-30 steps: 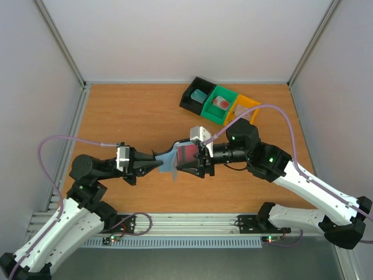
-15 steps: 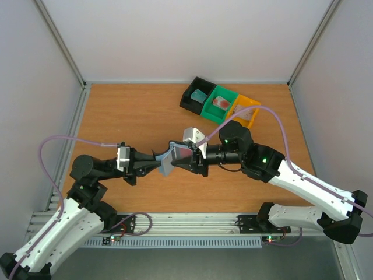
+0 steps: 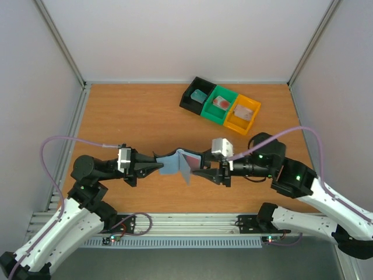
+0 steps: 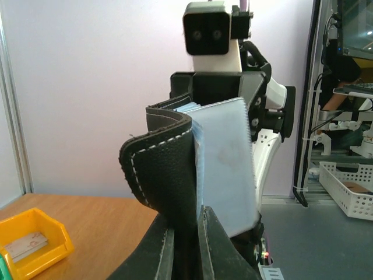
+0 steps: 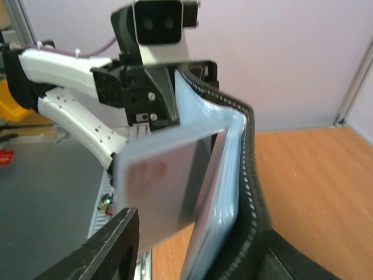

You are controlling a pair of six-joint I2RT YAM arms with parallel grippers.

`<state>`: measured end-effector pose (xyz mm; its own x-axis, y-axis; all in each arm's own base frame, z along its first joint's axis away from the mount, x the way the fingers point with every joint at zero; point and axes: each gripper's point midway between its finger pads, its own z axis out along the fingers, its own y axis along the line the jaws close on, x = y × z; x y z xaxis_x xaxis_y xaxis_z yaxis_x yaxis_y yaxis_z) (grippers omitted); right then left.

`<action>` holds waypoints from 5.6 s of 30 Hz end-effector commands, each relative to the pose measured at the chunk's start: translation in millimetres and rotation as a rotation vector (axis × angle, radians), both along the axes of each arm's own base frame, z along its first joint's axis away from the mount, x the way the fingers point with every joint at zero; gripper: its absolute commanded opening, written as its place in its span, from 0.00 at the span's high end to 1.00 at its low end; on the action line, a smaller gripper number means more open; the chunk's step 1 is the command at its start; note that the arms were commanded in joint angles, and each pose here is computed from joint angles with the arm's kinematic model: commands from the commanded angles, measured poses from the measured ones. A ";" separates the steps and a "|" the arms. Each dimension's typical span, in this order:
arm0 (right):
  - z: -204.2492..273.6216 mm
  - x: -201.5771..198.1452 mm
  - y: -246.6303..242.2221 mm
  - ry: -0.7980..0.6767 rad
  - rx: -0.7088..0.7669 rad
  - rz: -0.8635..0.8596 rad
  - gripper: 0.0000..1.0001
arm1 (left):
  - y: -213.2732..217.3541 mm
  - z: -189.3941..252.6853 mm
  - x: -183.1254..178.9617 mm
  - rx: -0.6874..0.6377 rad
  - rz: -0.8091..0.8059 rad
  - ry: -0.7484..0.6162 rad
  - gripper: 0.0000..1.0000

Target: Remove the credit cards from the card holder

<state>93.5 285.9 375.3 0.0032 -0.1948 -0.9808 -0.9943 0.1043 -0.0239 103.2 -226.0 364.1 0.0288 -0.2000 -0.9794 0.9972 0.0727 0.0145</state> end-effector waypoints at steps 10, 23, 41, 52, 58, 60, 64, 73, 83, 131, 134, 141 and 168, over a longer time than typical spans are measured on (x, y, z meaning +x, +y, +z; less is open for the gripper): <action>-11.0 12.3 8.7 0.009 -0.046 -0.042 0.29 | 2.1 4.6 -8.1 -0.016 -0.022 -0.049 1.00; -4.7 -9.6 -32.1 -0.056 -0.069 -0.017 0.15 | 3.0 3.8 -12.9 -0.022 -0.039 -0.070 1.00; 19.1 43.4 -40.1 -0.013 -0.019 -0.308 0.50 | 3.4 4.7 -14.0 -0.022 -0.042 -0.072 1.00; 6.2 56.5 -31.6 0.015 -0.071 -0.323 0.40 | 3.5 4.8 -15.3 -0.023 -0.047 -0.071 1.00; 3.8 60.1 -31.4 0.084 -0.056 -0.263 0.25 | 3.1 4.8 -15.1 -0.023 -0.049 -0.071 1.00; -1.5 55.2 -24.6 0.114 -0.067 -0.197 0.21 | 3.3 5.9 -15.6 -0.025 -0.051 -0.075 1.00; -10.8 48.8 -9.3 0.161 -0.087 -0.086 0.18 | 3.5 7.3 -16.7 -0.025 -0.055 -0.078 1.00; -11.0 46.3 12.0 0.187 -0.068 0.035 0.18 | 2.6 7.1 -15.9 -0.023 -0.057 -0.078 1.00; -3.9 30.1 28.0 0.267 -0.032 0.213 0.65 | 2.1 3.6 4.8 -0.031 0.030 0.023 1.00; -34.9 43.4 29.8 0.356 -0.157 -0.028 0.60 | -3.3 -21.9 14.4 0.016 0.019 0.164 1.00; -39.7 43.0 30.6 0.360 -0.167 -0.021 0.80 | -3.5 -22.7 13.8 0.018 0.014 0.172 1.00; -46.5 83.2 -2.9 0.408 -0.168 -0.282 0.99 | 4.4 -32.9 48.1 0.006 0.214 0.237 0.63; -52.6 86.2 58.3 0.434 -0.299 -0.281 0.99 | -6.4 -64.3 41.4 0.083 0.158 0.295 0.66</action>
<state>219.0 311.2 269.6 -0.6012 -0.4460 -0.6631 -0.7001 0.6941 0.1679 139.3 -234.6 306.1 -0.2019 -0.1221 -0.9718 0.9535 0.2023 -0.2236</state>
